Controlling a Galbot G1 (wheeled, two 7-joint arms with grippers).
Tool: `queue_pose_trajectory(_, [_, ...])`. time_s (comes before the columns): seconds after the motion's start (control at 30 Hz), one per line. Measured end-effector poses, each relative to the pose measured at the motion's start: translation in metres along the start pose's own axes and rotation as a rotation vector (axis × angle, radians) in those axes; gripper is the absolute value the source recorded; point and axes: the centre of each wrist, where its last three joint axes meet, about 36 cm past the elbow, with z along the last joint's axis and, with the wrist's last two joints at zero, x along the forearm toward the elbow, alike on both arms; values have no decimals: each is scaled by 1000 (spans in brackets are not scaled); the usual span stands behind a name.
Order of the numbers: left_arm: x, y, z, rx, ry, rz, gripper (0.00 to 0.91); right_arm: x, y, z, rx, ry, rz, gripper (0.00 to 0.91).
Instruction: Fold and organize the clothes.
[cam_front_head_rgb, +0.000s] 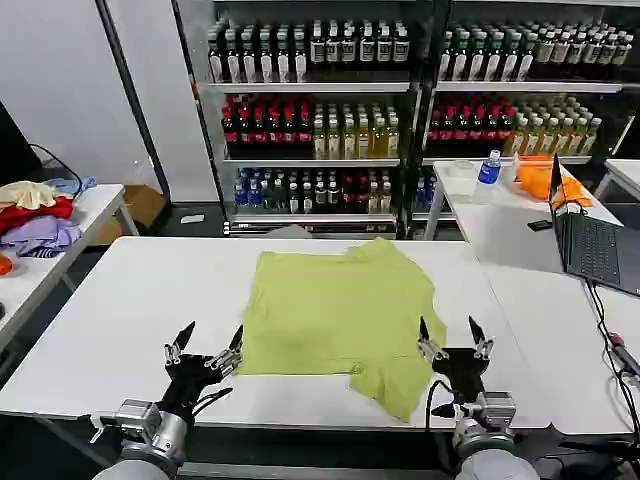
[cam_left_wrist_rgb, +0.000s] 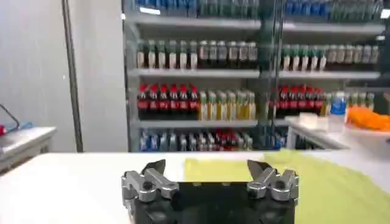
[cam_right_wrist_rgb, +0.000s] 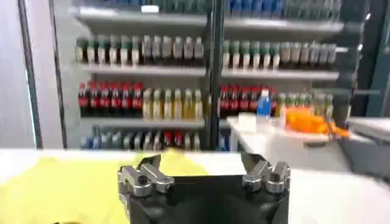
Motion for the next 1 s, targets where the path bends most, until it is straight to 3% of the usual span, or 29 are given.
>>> queue_pose_trajectory(0.3, [-16, 2, 11, -37, 135, 6, 907, 5, 21, 19, 17, 120, -41, 907])
queue_pose_trajectory(0.8, [-52, -1, 42, -65, 274, 26, 907, 12, 39, 41, 28, 226, -72, 907])
queue_pose_trajectory(0.83, [-54, -1, 43, -65, 280, 27, 826, 12, 39, 42, 27, 232, -69, 907])
queue_pose_trajectory(0.87, [-56, -1, 45, -67, 286, 27, 584, 13, 40, 43, 25, 236, -66, 907])
queue_pose_trajectory(0.9, [-59, -1, 47, -69, 292, 26, 413, 13, 40, 44, 23, 241, -63, 907])
queue_pose_trajectory(0.93, [-61, -1, 48, -71, 297, 25, 60, 13, 40, 45, 19, 244, -61, 907])
queue_pose_trajectory(1.0, [-65, -1, 52, -78, 308, 20, 20, 14, 40, 45, 18, 249, -60, 907])
